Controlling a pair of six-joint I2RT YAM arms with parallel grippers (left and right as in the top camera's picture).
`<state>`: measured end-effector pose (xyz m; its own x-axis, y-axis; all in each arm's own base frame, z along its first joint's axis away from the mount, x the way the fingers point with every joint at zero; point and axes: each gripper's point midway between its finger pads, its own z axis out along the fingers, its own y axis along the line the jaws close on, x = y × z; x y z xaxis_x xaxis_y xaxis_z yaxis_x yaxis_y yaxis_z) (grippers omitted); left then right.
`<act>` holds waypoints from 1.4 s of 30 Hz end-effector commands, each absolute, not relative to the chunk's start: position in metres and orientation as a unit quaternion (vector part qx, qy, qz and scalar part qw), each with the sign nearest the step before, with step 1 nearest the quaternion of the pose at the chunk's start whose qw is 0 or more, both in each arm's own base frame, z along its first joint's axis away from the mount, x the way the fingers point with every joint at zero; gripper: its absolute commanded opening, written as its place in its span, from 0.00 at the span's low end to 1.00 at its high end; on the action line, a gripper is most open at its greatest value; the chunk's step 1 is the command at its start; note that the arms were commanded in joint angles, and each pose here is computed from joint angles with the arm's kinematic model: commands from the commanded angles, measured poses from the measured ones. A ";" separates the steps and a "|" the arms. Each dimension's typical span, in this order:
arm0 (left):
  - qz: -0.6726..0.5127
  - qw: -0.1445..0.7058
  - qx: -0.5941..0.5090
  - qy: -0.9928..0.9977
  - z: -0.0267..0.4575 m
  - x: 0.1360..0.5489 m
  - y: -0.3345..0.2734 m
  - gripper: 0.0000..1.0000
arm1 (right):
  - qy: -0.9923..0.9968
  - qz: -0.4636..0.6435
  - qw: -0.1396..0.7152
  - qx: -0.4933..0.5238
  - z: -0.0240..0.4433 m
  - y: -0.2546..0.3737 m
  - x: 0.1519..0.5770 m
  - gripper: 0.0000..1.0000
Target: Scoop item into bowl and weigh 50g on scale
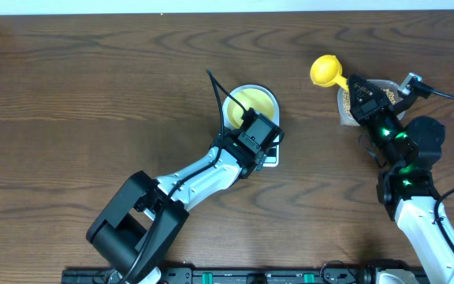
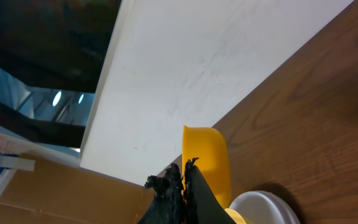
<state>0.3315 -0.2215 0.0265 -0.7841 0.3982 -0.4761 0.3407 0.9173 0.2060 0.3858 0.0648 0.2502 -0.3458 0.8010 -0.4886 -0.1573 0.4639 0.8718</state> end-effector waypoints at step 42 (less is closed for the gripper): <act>-0.045 0.290 0.196 0.936 0.150 0.264 -0.203 0.88 | 0.676 0.460 0.527 0.231 0.256 0.064 0.388 0.01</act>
